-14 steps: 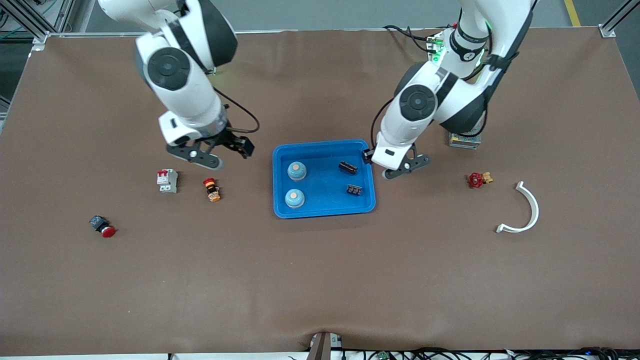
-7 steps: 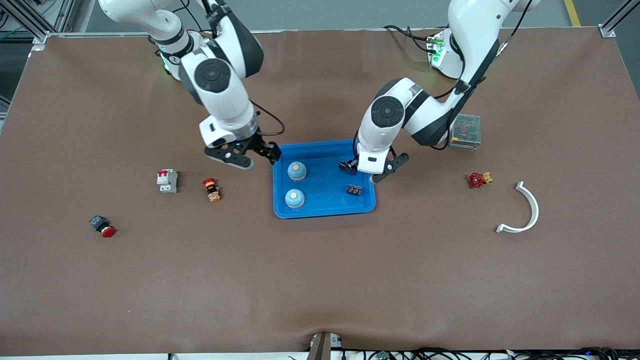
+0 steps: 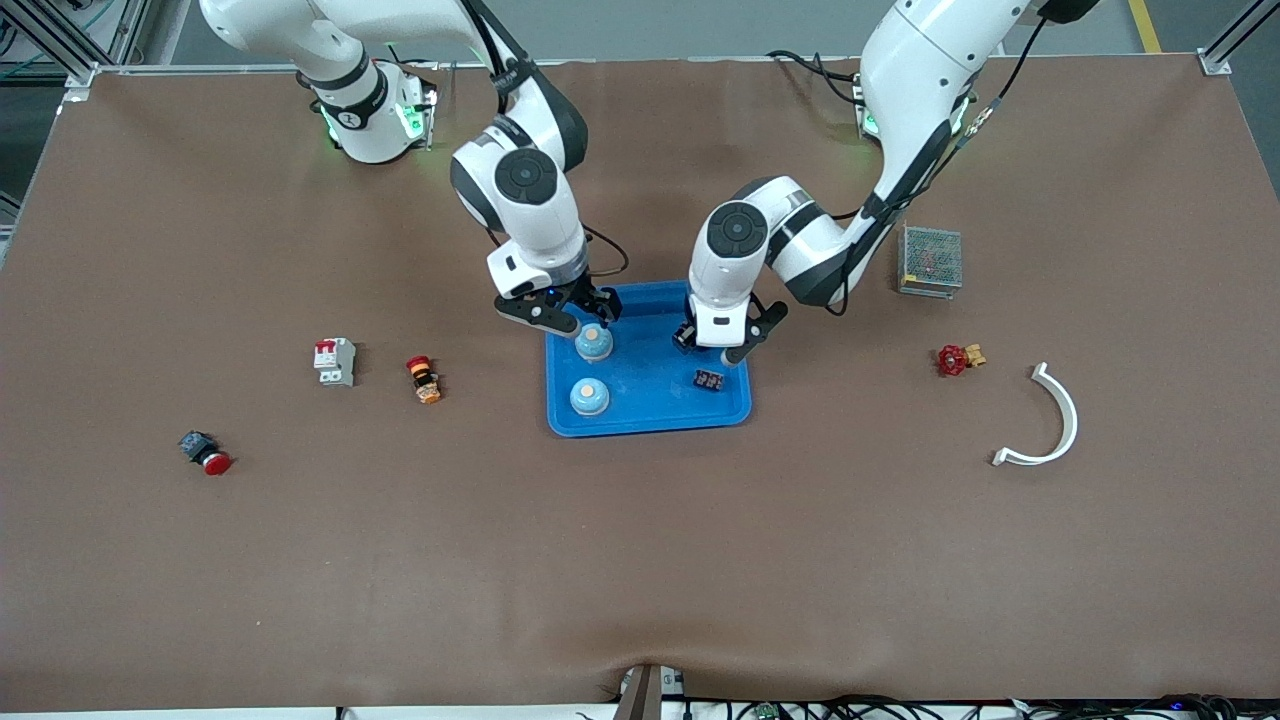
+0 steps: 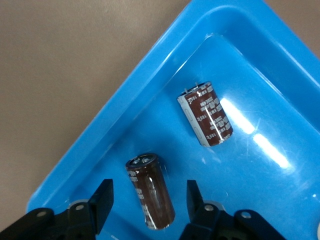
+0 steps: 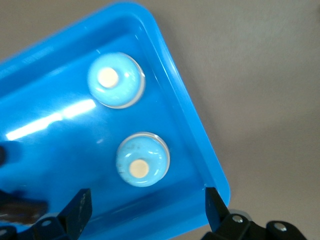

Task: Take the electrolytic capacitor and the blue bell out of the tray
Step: 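Grasp a bell with the right gripper while the left gripper grasps a capacitor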

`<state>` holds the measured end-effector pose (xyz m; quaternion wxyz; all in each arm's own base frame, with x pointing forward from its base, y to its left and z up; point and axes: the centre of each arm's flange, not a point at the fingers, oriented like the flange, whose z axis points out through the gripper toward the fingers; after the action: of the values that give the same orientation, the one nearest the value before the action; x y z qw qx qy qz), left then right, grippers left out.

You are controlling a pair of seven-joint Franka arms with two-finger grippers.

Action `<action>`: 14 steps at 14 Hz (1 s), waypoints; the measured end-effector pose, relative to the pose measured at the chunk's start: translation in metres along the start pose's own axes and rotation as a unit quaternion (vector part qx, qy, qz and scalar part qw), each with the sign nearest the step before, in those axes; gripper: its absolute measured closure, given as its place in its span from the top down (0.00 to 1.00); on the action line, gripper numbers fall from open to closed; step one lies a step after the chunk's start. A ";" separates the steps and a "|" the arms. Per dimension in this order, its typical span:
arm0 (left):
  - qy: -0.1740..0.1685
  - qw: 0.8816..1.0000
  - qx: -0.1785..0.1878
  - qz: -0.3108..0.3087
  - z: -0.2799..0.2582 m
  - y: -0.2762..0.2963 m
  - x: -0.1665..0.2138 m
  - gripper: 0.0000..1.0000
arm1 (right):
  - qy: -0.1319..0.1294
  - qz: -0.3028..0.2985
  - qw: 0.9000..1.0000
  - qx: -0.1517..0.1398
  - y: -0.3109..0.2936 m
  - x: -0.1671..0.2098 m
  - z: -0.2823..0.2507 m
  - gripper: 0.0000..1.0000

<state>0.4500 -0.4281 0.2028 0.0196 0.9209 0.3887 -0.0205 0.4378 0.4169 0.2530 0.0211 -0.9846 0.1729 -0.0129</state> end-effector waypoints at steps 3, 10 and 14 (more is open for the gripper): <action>0.011 1.000 0.000 -0.012 0.017 -0.002 -0.002 0.47 | 0.000 -0.004 1.000 -0.002 -0.002 -0.005 0.026 1.00; 0.013 1.000 -0.003 -0.017 0.017 0.001 0.000 0.33 | 0.003 0.014 1.000 0.003 -0.016 0.000 0.041 1.00; 0.038 0.999 0.001 -0.020 -0.023 0.009 0.008 0.33 | 0.001 0.019 1.000 -0.002 -0.019 0.001 0.054 1.00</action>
<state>0.4625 -0.4272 0.2258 0.0032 0.9130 0.4078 0.0141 0.4475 0.4366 0.1998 0.0192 -0.9812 0.1918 -0.0132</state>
